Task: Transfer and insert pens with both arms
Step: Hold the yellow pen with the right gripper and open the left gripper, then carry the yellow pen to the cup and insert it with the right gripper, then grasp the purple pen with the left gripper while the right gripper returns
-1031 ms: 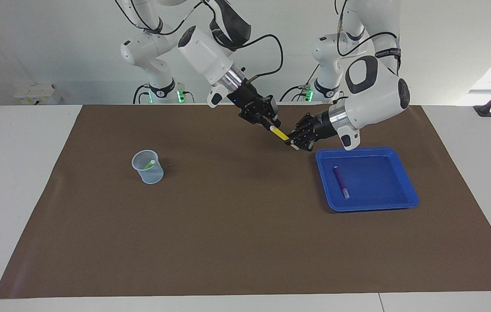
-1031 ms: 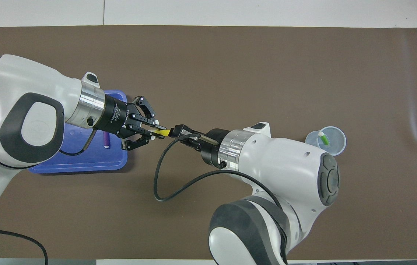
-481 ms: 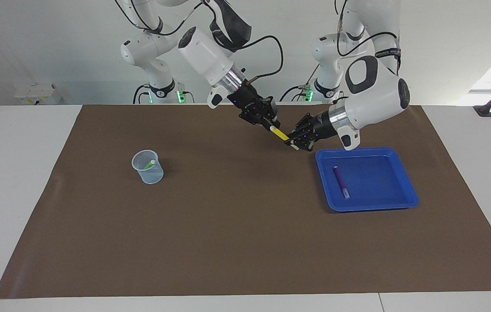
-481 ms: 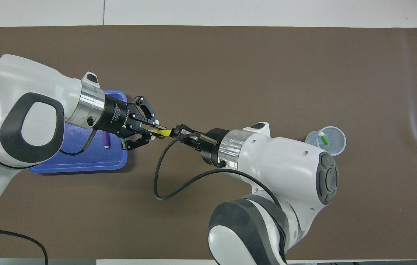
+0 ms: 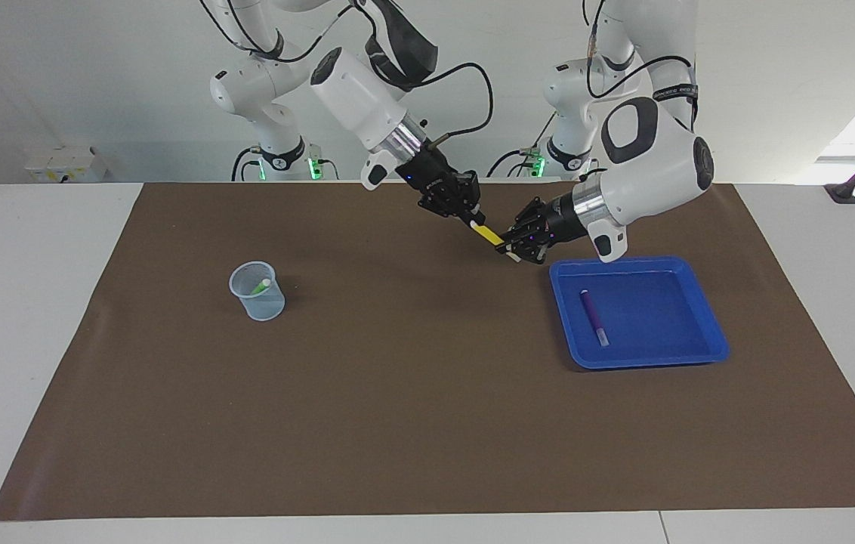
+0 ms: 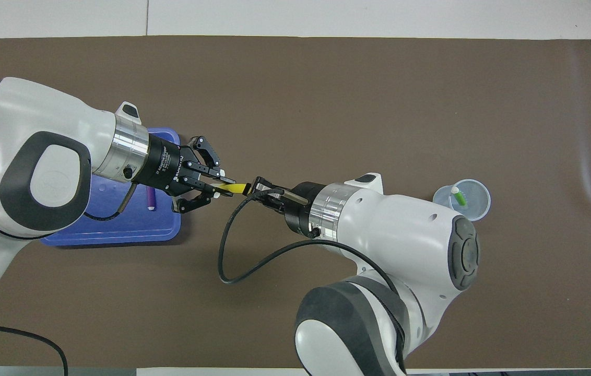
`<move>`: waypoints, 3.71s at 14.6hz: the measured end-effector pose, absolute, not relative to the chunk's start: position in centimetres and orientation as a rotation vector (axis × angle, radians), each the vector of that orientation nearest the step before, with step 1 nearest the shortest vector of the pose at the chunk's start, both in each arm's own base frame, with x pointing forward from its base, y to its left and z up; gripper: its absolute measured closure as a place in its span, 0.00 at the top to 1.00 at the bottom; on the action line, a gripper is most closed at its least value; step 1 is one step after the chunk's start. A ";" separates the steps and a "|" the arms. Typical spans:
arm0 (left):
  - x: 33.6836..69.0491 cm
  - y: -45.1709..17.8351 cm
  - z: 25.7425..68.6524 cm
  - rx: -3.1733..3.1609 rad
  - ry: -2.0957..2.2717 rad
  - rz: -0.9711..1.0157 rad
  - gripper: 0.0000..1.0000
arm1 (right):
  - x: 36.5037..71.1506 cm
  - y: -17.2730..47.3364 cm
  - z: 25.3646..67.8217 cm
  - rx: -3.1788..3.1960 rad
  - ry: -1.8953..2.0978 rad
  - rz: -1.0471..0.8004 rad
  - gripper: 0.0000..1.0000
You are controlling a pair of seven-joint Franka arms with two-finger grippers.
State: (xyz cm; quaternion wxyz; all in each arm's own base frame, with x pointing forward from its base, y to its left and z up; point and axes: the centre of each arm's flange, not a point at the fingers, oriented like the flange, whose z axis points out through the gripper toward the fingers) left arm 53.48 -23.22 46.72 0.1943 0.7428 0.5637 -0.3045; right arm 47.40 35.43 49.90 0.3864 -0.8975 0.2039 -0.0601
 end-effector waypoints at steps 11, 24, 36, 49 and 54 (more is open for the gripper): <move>53.5 -23.3 46.9 2.079 1.580 -0.840 1.00 | 51.6 27.3 51.2 -2.470 0.284 -0.115 0.17; 54.3 -20.8 46.0 2.442 1.272 -0.548 1.00 | 54.4 3.5 54.2 -2.941 -0.552 0.067 0.17; 56.2 -10.2 43.5 2.685 0.872 -0.356 1.00 | 53.6 0.5 47.7 -2.937 -0.582 0.092 0.17; 55.7 -9.0 35.4 3.045 0.160 -0.116 0.93 | 53.7 4.3 50.0 -2.793 -0.444 0.004 1.00; 56.0 -10.5 32.2 3.084 0.036 -0.124 0.77 | 53.5 12.6 51.3 -2.645 -0.009 0.026 1.00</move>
